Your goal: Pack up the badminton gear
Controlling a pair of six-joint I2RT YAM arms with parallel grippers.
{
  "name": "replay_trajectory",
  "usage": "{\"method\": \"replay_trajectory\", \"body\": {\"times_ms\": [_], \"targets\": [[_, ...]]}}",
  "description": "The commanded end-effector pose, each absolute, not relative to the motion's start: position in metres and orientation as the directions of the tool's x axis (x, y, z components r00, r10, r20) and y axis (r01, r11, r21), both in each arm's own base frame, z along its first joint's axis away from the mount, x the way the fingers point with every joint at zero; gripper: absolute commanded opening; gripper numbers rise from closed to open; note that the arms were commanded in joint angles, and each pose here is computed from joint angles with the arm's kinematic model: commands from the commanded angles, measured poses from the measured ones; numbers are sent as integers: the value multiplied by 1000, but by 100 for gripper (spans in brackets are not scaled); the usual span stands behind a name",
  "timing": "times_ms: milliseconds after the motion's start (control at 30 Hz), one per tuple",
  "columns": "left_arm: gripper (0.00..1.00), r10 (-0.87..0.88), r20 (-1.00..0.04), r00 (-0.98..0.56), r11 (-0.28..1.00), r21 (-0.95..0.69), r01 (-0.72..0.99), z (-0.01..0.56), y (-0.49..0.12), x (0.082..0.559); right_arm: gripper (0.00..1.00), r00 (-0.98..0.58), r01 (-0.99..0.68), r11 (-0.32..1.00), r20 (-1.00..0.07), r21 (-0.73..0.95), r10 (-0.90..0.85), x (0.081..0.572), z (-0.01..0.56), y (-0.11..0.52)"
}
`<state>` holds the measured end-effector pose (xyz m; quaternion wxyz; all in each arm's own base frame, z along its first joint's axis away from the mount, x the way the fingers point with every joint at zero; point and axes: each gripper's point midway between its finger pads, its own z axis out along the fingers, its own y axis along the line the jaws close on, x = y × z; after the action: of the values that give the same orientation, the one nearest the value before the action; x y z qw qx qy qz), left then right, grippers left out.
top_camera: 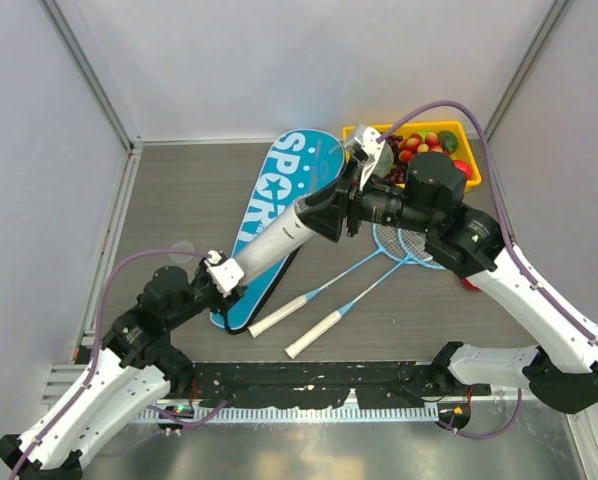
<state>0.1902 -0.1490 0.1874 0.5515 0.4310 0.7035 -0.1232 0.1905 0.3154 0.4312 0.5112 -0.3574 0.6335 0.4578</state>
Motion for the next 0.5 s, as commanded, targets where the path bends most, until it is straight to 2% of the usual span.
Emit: {"method": "replay_trajectory", "body": {"times_ms": [0, 267, 467], "targets": [[16, 376, -921, 98, 610, 325, 723, 229, -162, 198, 59, -188, -927, 320, -980, 197, 59, 178, 461, 306], [16, 372, -922, 106, 611, 329, 720, 230, -162, 197, 67, -143, -899, 400, -983, 179, 119, 178, 482, 283], [16, 373, -922, 107, 607, 329, 723, 228, -162, 196, 78, -97, -892, 421, -979, 165, 180, 178, 501, 275]]}}
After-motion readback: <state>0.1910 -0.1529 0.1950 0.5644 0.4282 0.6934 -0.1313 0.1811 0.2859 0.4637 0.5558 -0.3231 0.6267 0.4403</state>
